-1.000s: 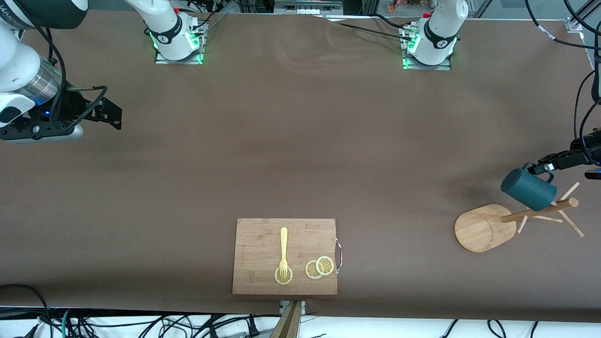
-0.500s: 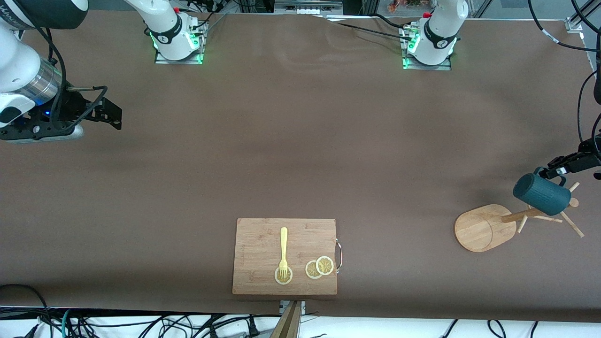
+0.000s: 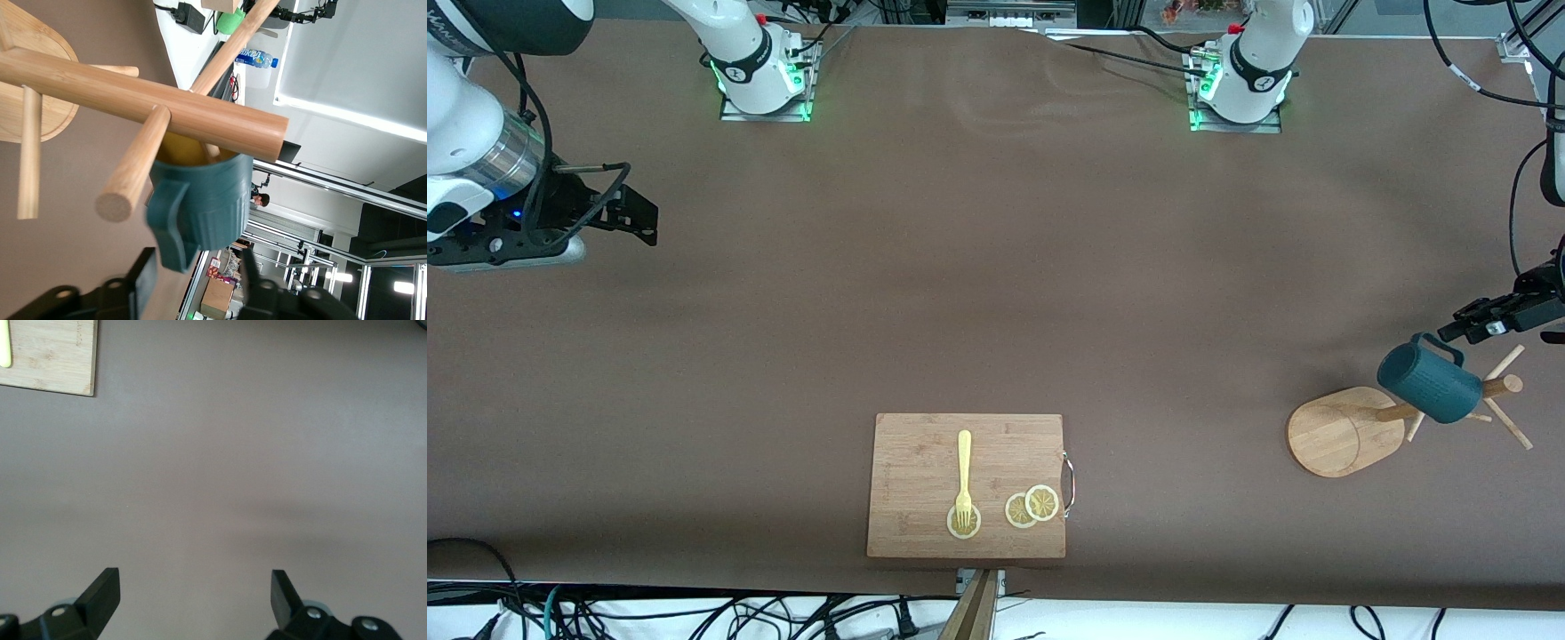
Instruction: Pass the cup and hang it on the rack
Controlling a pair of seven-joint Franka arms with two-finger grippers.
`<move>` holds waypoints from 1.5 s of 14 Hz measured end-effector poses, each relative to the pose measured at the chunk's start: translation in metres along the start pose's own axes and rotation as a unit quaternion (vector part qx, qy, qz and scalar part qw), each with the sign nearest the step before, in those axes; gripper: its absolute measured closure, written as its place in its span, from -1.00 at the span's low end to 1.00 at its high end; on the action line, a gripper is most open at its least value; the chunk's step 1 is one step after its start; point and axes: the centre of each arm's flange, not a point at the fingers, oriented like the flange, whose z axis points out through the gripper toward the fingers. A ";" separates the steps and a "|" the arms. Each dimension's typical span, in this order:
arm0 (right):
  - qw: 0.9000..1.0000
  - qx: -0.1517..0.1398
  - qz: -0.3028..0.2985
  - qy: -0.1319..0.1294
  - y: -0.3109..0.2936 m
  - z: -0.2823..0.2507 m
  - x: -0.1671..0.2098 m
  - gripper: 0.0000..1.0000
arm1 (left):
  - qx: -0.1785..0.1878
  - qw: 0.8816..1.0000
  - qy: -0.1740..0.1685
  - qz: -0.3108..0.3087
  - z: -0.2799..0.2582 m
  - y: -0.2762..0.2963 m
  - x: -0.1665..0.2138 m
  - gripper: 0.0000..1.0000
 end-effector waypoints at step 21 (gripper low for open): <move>1.000 0.014 -0.005 -0.009 -0.008 0.002 -0.004 -1.00 | 0.491 0.819 -0.178 0.238 0.099 0.265 -0.097 -1.00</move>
